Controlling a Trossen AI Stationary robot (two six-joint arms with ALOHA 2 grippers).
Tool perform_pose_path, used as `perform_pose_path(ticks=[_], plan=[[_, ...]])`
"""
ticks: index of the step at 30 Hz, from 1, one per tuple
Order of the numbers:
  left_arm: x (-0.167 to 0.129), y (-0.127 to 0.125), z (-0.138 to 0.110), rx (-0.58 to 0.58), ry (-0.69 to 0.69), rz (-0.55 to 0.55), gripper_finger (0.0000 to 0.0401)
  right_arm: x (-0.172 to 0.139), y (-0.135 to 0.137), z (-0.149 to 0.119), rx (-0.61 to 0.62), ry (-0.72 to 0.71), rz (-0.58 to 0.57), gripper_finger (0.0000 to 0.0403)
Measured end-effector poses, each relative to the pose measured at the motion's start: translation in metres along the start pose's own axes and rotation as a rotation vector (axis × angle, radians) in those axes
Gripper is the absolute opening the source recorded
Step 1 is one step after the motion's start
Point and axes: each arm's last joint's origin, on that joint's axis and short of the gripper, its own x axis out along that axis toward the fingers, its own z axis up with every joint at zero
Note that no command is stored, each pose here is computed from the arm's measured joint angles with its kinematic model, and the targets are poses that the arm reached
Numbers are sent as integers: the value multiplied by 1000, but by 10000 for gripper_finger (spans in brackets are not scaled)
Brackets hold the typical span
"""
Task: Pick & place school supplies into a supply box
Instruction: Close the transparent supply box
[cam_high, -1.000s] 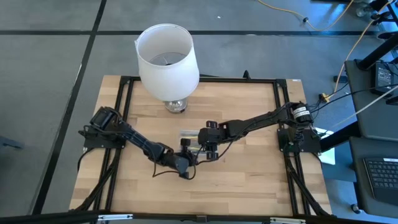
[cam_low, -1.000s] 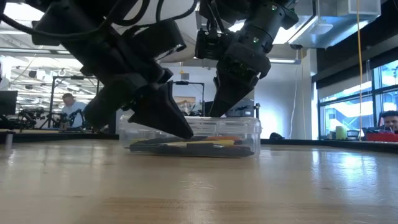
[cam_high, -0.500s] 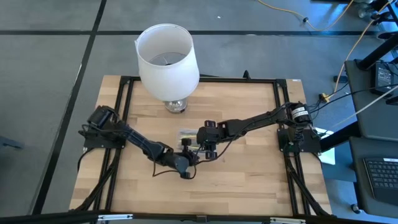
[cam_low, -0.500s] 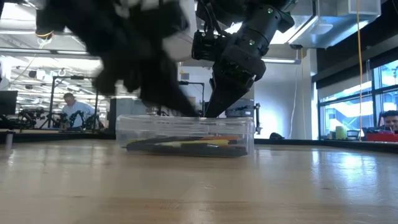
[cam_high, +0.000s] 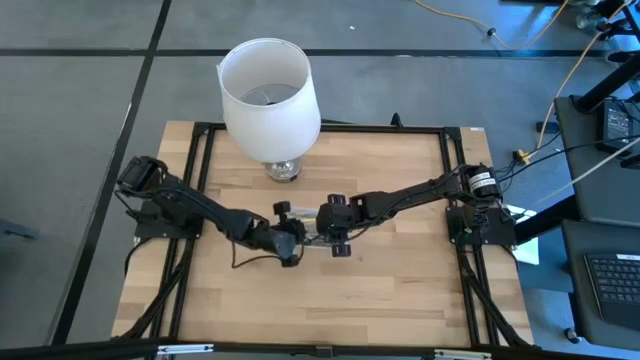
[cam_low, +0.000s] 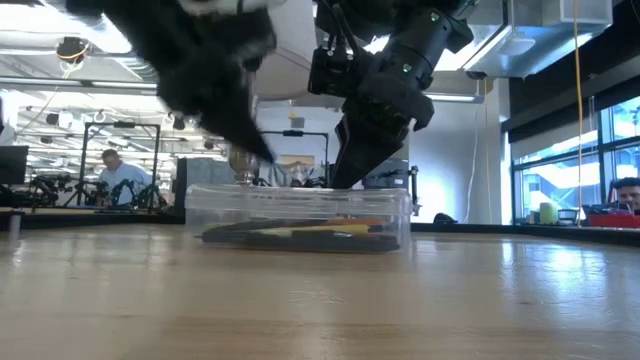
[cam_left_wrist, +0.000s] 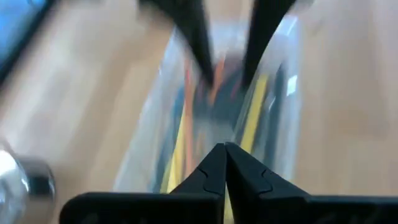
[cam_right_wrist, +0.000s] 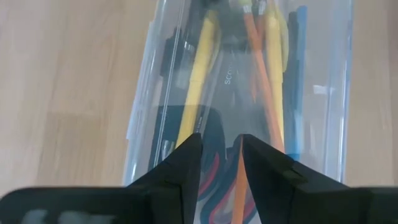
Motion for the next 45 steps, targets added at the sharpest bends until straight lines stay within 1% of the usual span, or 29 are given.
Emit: perform_pose_path(ticks=[3,5,10,17,25,34,41,45], plan=[[13,7,-13,-35,95,-13,1,0,1,0,0,0,6,126],[17,10,-16,-52,127,-10,1,0,1,0,3,0,8,126],[20,15,-14,-91,146,-45,3,0,1,0,21,0,9,126],[19,13,-15,-161,153,-57,3,0,1,0,22,3,10,126],[17,9,-16,-195,156,-75,2,0,1,-1,21,9,16,126],[16,8,-16,-165,149,-65,3,-2,1,0,29,2,15,126],[4,12,-10,-163,128,-104,4,-14,1,9,27,-5,16,126],[-8,18,-2,-131,89,-149,1,-23,7,14,19,-20,22,126]])
